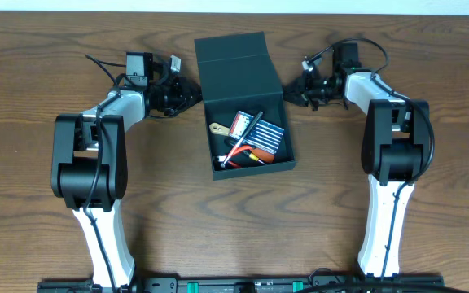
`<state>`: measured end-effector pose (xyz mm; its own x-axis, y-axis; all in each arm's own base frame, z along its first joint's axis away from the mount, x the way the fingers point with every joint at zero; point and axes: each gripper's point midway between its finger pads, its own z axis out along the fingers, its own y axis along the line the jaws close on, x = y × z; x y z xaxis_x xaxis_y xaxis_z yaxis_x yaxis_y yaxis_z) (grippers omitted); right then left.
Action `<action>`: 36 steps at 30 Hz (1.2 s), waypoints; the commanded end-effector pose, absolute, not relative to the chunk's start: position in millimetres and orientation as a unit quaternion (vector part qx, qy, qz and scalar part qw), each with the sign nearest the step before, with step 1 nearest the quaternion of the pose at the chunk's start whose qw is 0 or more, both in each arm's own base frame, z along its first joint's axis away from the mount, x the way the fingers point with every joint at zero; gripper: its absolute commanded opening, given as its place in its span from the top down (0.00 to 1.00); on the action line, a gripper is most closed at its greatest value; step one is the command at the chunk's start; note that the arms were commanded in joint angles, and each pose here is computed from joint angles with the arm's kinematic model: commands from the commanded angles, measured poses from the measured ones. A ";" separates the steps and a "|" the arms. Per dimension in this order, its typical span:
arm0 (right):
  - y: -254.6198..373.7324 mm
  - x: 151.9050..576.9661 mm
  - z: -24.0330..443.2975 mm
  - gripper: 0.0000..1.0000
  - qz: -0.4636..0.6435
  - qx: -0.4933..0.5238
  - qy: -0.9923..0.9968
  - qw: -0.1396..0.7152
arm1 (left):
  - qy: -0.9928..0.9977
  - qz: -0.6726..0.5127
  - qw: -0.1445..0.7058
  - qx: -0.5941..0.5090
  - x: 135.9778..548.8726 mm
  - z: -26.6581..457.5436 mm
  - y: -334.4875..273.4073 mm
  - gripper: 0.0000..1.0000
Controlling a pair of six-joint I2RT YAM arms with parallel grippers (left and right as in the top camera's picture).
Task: Pack container
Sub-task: 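Push the lid forward with both grippers to swing it closed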
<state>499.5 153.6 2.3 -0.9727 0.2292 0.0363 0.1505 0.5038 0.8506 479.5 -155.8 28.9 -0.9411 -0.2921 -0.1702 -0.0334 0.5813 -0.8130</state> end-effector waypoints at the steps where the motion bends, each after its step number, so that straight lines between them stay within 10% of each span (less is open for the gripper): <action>1: 166.8 495.8 2.3 0.94 0.490 0.101 0.865 0.032 | 0.873 -0.457 0.148 -0.084 484.4 31.8 -156.4 0.95; 36: 184.2 522.8 119.0 0.98 0.655 -0.023 0.750 0.093 | 0.829 -0.529 0.176 0.039 492.6 111.0 -203.1 0.95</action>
